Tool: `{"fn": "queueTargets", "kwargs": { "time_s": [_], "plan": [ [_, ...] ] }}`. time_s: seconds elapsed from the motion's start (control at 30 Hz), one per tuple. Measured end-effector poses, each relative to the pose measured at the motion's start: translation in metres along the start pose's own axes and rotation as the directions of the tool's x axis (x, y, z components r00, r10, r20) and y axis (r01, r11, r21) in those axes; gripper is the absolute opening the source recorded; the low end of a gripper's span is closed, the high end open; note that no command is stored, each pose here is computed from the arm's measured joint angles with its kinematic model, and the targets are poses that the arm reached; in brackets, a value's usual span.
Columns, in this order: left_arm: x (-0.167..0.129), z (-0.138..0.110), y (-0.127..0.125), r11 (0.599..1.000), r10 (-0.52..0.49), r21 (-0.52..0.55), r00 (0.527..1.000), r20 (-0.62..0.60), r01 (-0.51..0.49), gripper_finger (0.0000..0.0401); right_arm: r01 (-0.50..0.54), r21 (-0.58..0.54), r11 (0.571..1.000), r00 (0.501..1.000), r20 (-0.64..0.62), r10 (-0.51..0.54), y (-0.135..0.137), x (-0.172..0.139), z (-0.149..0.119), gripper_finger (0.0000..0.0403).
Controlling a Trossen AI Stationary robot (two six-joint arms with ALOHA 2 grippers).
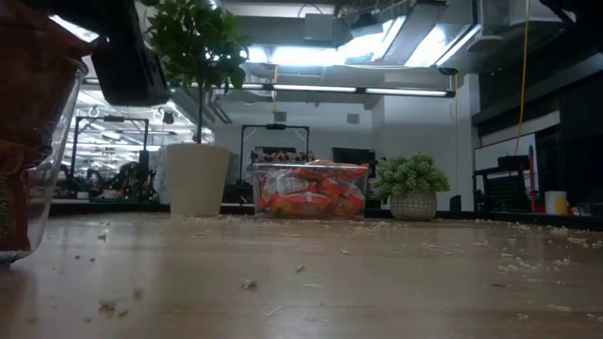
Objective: Sort Maruchan noodles
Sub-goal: Put the red noodle pack into the bottom transparent bin
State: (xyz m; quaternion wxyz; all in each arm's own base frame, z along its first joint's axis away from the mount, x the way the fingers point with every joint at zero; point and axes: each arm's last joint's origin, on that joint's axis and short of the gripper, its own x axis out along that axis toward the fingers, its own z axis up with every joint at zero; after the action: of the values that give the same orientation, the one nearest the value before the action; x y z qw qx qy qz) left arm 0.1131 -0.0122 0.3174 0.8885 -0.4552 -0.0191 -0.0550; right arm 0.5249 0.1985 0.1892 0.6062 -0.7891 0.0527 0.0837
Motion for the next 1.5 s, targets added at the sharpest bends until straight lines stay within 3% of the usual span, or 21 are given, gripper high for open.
{"fn": "queueTargets", "kwargs": {
  "time_s": [0.2,0.43,0.6,0.67,0.83,1.0,1.1,1.2,1.37,1.5],
  "plan": [
    [0.0,-0.001,0.002,1.0,0.017,0.001,1.0,-0.014,-0.017,0.0,0.023,0.011,1.0,0.999,-0.03,-0.022,-0.012,-0.005,-0.001,0.0113],
    [0.0,-0.002,0.003,1.0,0.024,0.001,0.999,-0.03,-0.024,0.0,0.018,0.089,0.996,0.98,-0.2,0.0,-0.019,-0.016,0.014,0.0191],
    [0.0,-0.003,0.003,1.0,0.027,0.002,0.999,-0.033,-0.027,0.0,0.046,0.153,0.987,0.952,-0.307,0.003,-0.031,-0.029,0.026,0.0216],
    [0.0,-0.004,0.005,0.999,0.041,0.002,0.998,-0.048,-0.041,0.0,0.083,0.233,0.969,0.943,-0.331,-0.001,-0.039,-0.036,0.028,0.0217],
    [0.002,-0.016,0.009,1.0,0.028,0.002,0.97,-0.243,-0.029,0.0,0.122,0.486,0.865,0.923,-0.376,0.081,-0.065,-0.059,0.015,0.0206],
    [0.017,-0.039,0.003,0.997,-0.046,0.029,0.889,-0.455,0.067,0.0,0.068,0.734,0.675,0.923,-0.304,0.237,-0.093,-0.099,-0.01,0.0194],
    [0.026,-0.058,-0.004,0.991,-0.091,0.033,0.834,-0.545,0.13,0.0,-0.002,0.824,0.567,0.922,-0.217,0.32,-0.107,-0.125,-0.02,0.0188],
    [0.029,-0.08,-0.011,0.987,-0.101,0.03,0.756,-0.646,0.157,0.0,-0.049,0.865,0.5,0.908,-0.17,0.382,-0.115,-0.148,-0.026,0.0182],
    [0.028,-0.105,-0.038,0.972,-0.091,0.08,0.67,-0.737,0.219,0.0,-0.016,0.866,0.5,0.874,-0.231,0.428,-0.123,-0.175,-0.027,0.0179],
    [0.025,-0.111,-0.058,0.951,0.071,0.249,0.651,-0.756,0.185,0.0,0.02,0.862,0.506,0.859,-0.274,0.432,-0.122,-0.181,-0.023,0.0179]
  ]
}}
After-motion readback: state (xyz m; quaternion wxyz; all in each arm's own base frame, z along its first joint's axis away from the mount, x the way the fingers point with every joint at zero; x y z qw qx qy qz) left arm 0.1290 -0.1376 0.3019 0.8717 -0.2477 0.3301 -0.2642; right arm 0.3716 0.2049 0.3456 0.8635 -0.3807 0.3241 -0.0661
